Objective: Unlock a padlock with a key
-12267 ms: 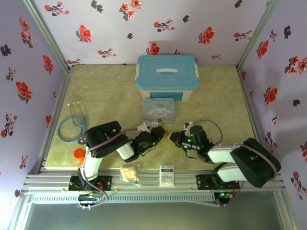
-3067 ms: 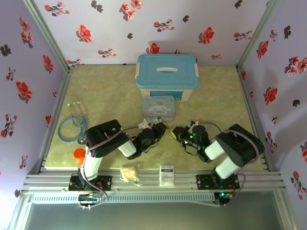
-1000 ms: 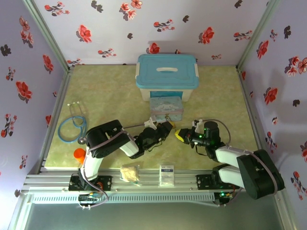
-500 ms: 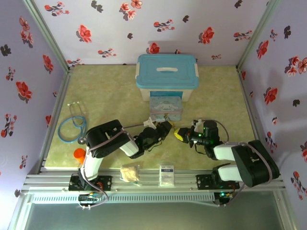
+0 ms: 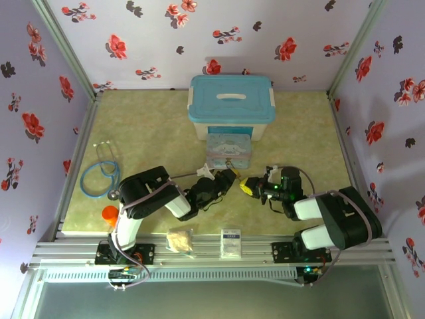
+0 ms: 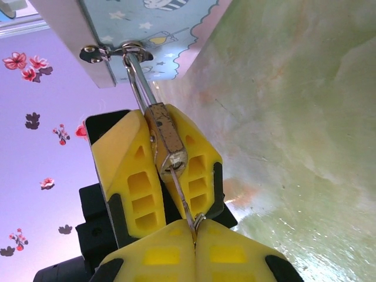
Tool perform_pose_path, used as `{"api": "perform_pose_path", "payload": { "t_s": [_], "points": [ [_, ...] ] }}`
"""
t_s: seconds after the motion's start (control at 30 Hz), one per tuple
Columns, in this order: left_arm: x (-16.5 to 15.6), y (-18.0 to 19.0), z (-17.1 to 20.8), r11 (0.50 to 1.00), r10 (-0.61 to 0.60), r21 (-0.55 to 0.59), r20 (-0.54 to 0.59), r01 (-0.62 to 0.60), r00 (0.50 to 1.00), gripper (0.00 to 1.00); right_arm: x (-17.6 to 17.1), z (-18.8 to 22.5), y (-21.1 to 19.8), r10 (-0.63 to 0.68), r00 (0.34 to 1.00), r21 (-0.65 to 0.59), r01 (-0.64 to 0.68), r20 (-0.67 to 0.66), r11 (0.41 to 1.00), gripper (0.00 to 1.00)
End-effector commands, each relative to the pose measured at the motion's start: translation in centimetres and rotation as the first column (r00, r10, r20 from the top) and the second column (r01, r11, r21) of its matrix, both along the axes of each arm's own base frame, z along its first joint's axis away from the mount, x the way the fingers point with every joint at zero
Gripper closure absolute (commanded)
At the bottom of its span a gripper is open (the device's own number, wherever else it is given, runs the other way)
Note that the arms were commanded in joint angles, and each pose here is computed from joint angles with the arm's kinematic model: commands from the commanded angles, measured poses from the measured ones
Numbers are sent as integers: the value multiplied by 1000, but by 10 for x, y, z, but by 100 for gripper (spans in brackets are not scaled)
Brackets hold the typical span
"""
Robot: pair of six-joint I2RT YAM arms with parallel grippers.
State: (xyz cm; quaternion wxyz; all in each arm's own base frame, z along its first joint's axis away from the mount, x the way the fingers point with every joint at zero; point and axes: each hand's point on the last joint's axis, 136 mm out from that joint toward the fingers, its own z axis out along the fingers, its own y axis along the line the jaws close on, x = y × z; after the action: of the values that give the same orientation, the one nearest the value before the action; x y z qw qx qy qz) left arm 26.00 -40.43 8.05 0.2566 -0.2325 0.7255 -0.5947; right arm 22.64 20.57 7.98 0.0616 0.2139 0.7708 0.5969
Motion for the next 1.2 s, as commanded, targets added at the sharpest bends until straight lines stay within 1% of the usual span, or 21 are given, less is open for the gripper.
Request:
{"api": "perform_pose_path", "payload": {
  "t_s": [0.0, 0.1, 0.17, 0.2, 0.27, 0.3, 0.4, 0.47, 0.5, 0.57, 0.63, 0.8, 0.87, 1.0, 1.07, 1.17],
  "points": [
    [-36, -20, -5, 984, -178, 15, -3, 178, 984, 100, 22, 24, -6, -60, 982, -12, 63, 179, 998, 100],
    [-37, -21, 0, 983, -184, 20, 15, 184, 983, 100, 21, 19, -5, -45, 985, -32, 50, 165, 998, 100],
    [-35, -12, -11, 988, -150, 34, -12, 151, 989, 100, 19, 13, -6, -34, 988, -56, 43, 150, 998, 100],
    [-34, -7, -18, 989, -138, 42, -31, 139, 990, 100, 16, 5, -8, -24, 990, -94, 37, 139, 995, 100],
    [-34, -2, -30, 990, -128, 51, -67, 132, 989, 96, 10, -8, -11, -5, 992, -173, 27, 127, 985, 100],
    [-35, -1, -33, 990, -129, 55, -76, 133, 989, 96, 6, -12, -11, 5, 992, -201, 21, 127, 979, 100],
    [-38, 2, -45, 989, -125, 70, -103, 133, 987, 92, -1, -16, -11, 17, 992, -220, 11, 127, 976, 100],
    [-39, 5, -49, 987, -123, 86, -102, 132, 987, 87, -4, -21, -11, 25, 993, -229, 2, 115, 973, 100],
    [-39, 7, -49, 987, -121, 90, -98, 130, 988, 82, -6, -23, -11, 29, 993, -236, -2, 111, 972, 100],
    [-39, 10, -49, 987, -115, 102, -90, 124, 989, 80, -7, -24, -11, 32, 993, -241, -4, 113, 970, 100],
    [-39, 15, -50, 987, -105, 111, -89, 114, 991, 75, -9, -23, -12, 39, 991, -254, -5, 126, 967, 100],
    [-39, 28, -53, 987, -70, 139, -85, 81, 994, 58, -16, -24, -15, 75, 983, -365, -10, 166, 931, 100],
    [-38, 32, -48, 987, -60, 145, -64, 69, 996, 54, -17, -19, -17, 88, 975, -412, 4, 203, 911, 100],
    [-36, 42, -23, 988, -39, 151, 10, 37, 999, 51, -17, -3, -19, 104, 943, -472, 61, 315, 880, 100],
    [-36, 47, -12, 989, -27, 147, 38, 21, 999, 51, -16, 7, -18, 103, 925, -464, 85, 365, 882, 100],
    [-37, 50, 9, 990, -34, 139, 105, 19, 994, 52, -17, 26, -10, 114, 897, -422, 86, 427, 903, 100]
  ]
}}
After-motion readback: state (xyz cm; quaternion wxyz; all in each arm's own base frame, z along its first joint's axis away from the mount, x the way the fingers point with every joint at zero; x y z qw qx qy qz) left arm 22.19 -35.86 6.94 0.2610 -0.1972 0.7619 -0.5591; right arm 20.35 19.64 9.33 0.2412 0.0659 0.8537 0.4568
